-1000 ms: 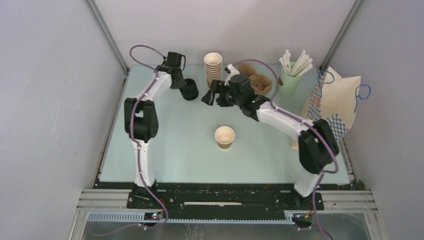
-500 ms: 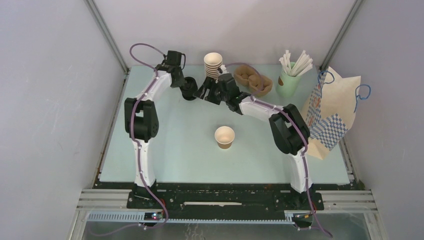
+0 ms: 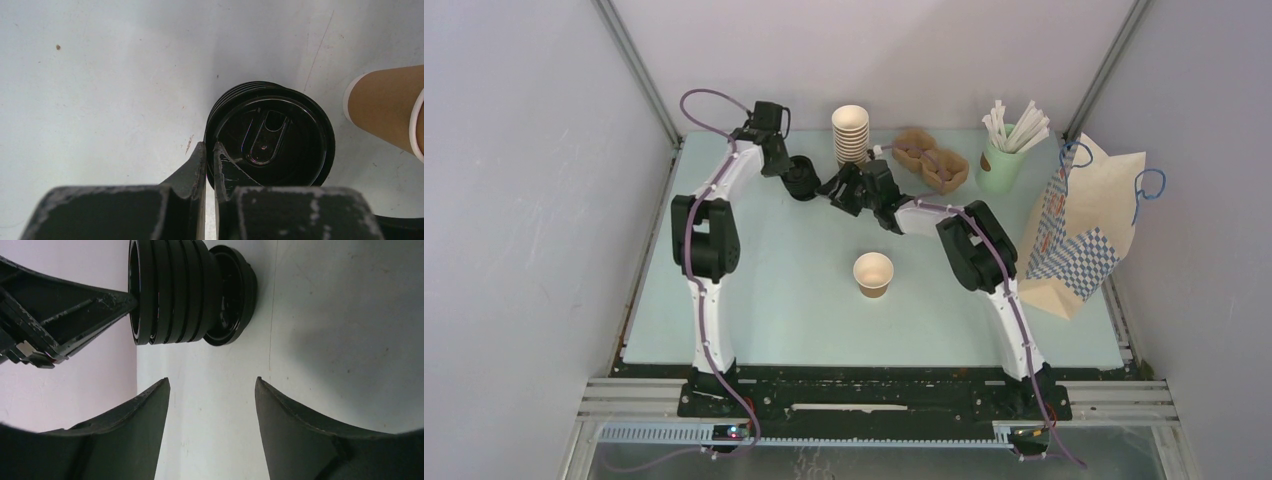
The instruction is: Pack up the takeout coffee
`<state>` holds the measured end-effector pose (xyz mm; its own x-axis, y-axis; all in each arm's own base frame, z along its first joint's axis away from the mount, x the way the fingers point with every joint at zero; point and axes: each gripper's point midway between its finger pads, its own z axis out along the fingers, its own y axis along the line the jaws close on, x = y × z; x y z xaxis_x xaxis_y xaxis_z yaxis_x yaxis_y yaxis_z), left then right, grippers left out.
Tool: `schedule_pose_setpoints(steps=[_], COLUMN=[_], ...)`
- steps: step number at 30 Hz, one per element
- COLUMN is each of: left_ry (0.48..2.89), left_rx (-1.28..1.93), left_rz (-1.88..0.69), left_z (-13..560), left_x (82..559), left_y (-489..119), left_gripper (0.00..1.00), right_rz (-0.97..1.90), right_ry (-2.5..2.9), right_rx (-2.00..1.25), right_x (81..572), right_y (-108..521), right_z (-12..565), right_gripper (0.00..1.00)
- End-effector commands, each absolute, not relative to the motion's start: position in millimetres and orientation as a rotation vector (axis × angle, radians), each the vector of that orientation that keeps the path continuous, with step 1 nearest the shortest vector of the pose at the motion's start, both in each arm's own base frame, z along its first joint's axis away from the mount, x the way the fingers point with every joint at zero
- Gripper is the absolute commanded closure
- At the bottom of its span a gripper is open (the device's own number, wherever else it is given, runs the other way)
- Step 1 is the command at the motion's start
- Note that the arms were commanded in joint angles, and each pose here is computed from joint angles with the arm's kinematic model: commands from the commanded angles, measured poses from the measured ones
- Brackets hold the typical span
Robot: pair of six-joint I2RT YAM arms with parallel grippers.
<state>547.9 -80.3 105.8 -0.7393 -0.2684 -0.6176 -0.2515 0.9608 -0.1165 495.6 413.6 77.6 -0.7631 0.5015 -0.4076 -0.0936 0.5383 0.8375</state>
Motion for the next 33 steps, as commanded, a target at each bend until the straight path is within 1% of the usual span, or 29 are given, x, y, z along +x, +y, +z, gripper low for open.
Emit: schedule_pose_setpoints(steps=[1, 13, 20, 28, 33], left_ry=[2.373, 2.388, 2.398, 2.395, 2.382], left_rx=[-0.343, -0.334, -0.332, -0.327, -0.330], left_rz=[-0.073, -0.106, -0.130, -0.155, -0.120], left_z=[132.4, 129.6, 126.5, 128.7, 139.2], left_x=[564.0, 564.7, 564.3, 565.8, 563.0], left_y=[-82.6, -88.0, -91.8, -96.3, -89.5], left_gripper=[0.99, 1.00, 1.00, 1.00, 1.00], right_rz=[1.325, 1.393, 1.402, 1.370, 1.366], right_ry=[1.992, 2.008, 2.016, 2.055, 2.061], right_rx=[0.357, 0.467, 0.492, 0.514, 0.475], right_x=[519.2, 542.9, 550.8, 551.5, 545.0], right_y=[424.6, 429.9, 433.2, 435.2, 432.7], right_z=[117.1, 96.6, 88.7, 80.0, 83.7], right_gripper=[0.27, 0.24, 0.24, 0.26, 0.26])
